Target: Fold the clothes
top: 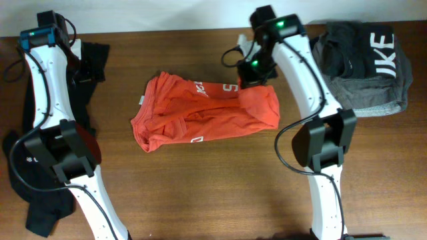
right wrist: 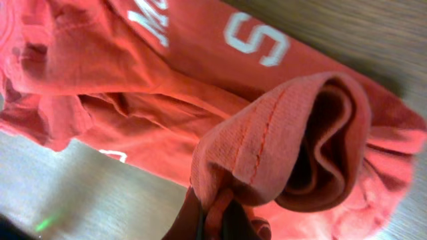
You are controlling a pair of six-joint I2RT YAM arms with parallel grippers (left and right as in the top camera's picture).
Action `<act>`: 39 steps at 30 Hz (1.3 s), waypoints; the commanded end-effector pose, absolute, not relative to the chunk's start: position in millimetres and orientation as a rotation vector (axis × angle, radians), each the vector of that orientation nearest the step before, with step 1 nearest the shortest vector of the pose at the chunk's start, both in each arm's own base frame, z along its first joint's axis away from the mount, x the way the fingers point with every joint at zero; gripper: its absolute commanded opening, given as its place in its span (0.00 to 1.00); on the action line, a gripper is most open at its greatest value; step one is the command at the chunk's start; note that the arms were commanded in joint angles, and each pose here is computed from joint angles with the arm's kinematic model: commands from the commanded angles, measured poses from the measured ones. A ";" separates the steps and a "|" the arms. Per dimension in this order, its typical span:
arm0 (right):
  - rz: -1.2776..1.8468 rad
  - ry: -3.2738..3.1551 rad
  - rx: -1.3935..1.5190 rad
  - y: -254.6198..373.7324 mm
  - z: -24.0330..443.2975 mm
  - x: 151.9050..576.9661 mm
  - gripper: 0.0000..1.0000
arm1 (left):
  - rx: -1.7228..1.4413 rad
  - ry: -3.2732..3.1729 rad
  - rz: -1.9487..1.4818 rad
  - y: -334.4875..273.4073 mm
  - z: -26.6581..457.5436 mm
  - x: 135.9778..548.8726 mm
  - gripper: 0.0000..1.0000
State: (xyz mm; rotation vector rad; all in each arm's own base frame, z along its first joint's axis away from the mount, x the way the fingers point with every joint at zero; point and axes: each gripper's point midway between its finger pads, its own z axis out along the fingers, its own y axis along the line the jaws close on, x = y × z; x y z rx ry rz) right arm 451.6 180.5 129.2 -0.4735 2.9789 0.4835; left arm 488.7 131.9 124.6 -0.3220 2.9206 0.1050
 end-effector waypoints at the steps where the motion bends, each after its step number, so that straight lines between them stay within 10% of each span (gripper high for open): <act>1: 0.490 2.996 -0.467 202.4 114.2 446.6 0.04 | -0.320 2.862 0.126 136.4 148.3 491.1 0.99; 11: 0.503 2.977 -0.522 226.7 92.3 444.1 0.09 | -0.319 2.863 0.125 135.8 148.3 491.1 0.99; 15: 0.522 2.980 -0.536 231.2 92.8 440.4 0.61 | -0.318 2.862 0.122 135.4 148.3 491.3 0.99; 17: 0.583 2.979 -0.562 237.3 95.2 435.4 0.69 | -0.318 2.862 0.121 135.3 148.3 491.3 0.99; 39: 0.302 3.032 -0.295 111.8 166.4 446.9 0.78 | 0.356 2.852 -0.597 0.4 133.0 478.8 0.99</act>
